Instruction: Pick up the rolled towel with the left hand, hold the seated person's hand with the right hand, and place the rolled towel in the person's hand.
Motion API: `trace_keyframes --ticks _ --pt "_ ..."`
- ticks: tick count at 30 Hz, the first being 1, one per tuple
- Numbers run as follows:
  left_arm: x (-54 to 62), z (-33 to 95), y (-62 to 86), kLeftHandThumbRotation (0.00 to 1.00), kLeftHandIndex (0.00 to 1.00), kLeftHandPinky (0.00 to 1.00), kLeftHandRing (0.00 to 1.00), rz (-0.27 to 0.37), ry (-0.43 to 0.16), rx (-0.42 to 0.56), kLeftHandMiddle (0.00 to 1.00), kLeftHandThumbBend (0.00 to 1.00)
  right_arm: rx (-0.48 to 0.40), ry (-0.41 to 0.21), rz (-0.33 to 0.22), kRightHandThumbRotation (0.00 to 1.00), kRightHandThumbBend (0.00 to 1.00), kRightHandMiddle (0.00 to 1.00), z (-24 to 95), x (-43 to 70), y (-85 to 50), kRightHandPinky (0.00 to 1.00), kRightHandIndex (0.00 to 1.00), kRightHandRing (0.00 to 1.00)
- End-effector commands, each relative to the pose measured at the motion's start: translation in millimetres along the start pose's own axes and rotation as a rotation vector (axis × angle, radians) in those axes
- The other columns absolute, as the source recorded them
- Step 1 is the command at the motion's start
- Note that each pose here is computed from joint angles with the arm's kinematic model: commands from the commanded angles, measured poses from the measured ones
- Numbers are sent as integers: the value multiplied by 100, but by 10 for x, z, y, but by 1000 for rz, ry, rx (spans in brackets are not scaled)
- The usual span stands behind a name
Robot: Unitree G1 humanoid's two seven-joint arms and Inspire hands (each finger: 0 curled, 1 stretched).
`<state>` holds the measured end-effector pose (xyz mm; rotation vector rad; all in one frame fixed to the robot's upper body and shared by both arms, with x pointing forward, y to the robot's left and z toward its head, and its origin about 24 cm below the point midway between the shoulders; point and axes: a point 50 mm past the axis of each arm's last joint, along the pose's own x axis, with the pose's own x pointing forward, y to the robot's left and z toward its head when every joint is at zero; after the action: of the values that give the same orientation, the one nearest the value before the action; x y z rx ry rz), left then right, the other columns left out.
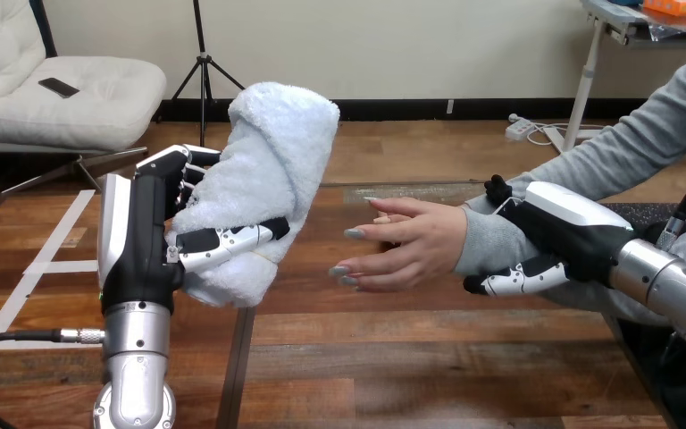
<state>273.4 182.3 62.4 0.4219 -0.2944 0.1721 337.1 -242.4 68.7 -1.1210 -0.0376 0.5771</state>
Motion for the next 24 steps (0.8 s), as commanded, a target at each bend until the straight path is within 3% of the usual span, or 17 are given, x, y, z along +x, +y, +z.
trace_keyframes --ticks 1,24 --pt "226 236 53 0 43 29 35 42 -129 -14 40 54 -42 -52 -97 41 66 31 125 47 -307 26 30 27" --pt "222 239 71 0 43 28 34 34 -137 -28 40 55 -47 -47 -92 39 68 34 126 60 -305 29 34 30"
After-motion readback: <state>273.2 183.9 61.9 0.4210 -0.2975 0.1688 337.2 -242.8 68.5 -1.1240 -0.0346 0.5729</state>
